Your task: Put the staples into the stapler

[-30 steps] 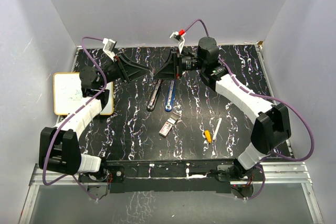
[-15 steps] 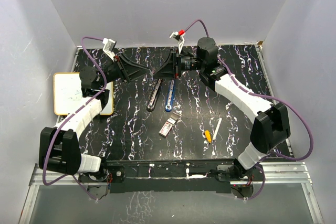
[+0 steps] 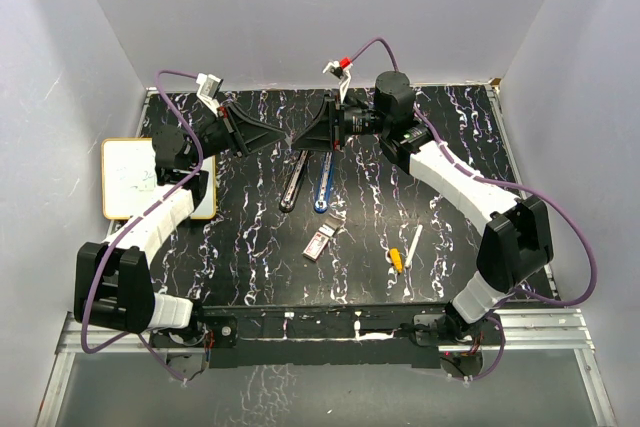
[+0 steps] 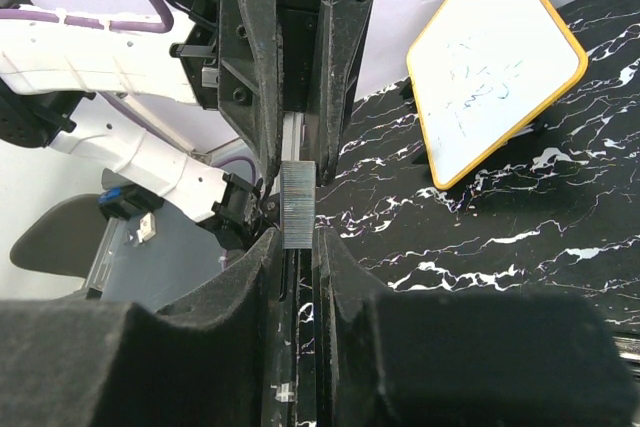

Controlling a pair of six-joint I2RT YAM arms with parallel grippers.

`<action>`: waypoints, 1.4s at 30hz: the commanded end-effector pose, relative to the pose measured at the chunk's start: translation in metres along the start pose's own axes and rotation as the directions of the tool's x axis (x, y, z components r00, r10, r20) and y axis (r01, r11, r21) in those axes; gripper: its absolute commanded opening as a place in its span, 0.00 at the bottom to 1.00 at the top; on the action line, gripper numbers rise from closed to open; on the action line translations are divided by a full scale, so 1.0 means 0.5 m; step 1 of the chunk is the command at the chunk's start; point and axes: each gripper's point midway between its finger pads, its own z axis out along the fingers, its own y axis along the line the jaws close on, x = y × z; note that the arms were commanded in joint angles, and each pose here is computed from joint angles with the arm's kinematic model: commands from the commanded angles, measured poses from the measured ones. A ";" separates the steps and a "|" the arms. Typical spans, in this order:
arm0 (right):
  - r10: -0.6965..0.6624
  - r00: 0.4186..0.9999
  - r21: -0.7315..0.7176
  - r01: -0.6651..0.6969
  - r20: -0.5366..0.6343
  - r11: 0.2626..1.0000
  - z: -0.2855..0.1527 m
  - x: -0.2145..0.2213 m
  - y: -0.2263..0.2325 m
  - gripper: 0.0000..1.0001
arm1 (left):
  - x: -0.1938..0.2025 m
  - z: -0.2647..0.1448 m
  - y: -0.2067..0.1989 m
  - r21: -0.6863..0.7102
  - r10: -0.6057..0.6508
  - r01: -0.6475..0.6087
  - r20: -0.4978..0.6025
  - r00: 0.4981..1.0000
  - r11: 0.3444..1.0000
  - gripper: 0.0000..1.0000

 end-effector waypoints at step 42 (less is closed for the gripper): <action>-0.130 0.982 0.582 0.184 -0.135 0.792 -0.318 0.098 -0.261 0.68 | 0.160 -0.094 0.303 -0.624 0.087 -0.528 -0.595 0.799 0.577 0.00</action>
